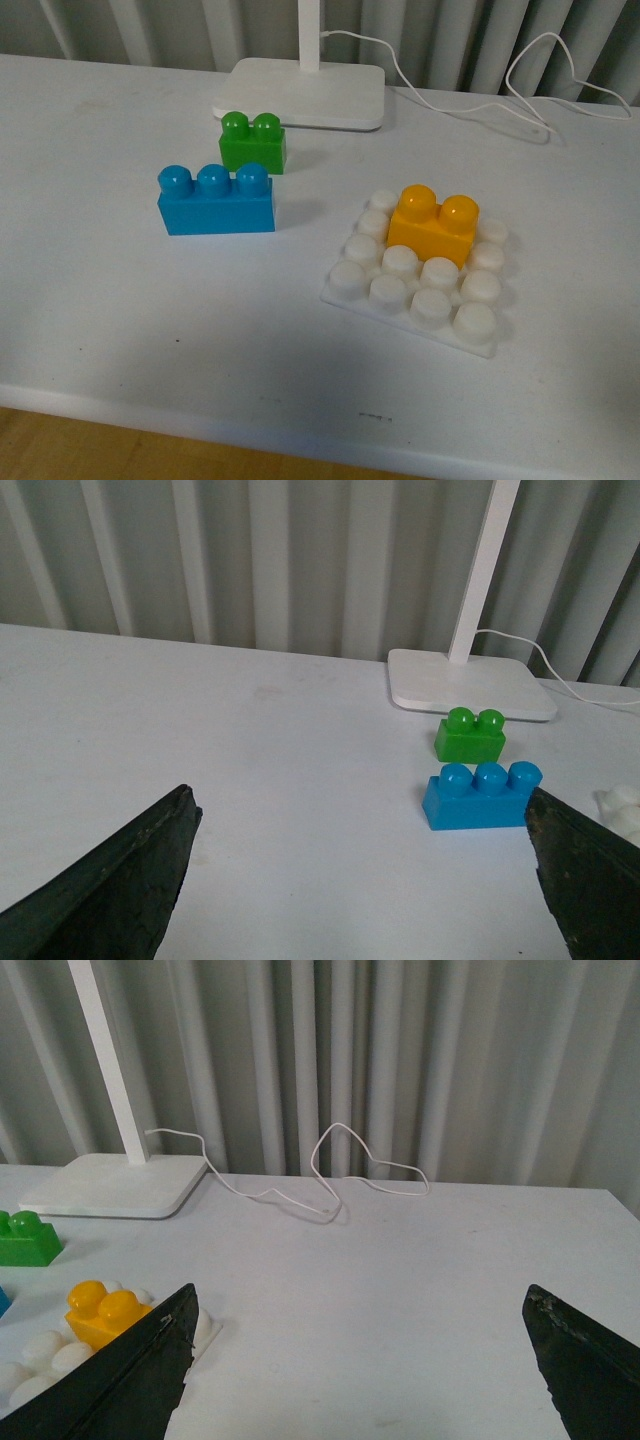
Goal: Insert yellow block into base center
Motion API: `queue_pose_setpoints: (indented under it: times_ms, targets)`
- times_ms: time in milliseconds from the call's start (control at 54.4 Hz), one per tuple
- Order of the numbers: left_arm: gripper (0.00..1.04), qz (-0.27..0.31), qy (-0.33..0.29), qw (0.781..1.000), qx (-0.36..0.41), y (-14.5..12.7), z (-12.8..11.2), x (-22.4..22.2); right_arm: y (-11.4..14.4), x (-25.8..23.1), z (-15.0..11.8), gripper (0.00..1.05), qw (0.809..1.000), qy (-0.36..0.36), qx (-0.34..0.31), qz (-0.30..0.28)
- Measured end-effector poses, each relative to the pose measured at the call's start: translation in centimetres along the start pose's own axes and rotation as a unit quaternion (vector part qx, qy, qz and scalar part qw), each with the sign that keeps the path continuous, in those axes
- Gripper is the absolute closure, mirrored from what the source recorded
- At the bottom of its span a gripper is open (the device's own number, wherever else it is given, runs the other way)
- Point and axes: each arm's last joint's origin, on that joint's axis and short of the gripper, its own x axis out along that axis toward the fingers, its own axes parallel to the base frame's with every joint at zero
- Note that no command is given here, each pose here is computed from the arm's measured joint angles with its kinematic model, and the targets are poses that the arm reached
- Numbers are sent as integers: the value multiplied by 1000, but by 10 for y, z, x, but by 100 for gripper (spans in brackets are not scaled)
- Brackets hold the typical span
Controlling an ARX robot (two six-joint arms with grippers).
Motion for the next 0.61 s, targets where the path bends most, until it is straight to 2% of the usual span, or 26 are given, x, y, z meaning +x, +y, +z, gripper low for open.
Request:
queue_pose_setpoints:
  times_ms: [607]
  targets:
    - [6, 0, 0, 1000, 0, 0, 0, 0, 0, 0, 0, 9, 1000, 0, 0, 0]
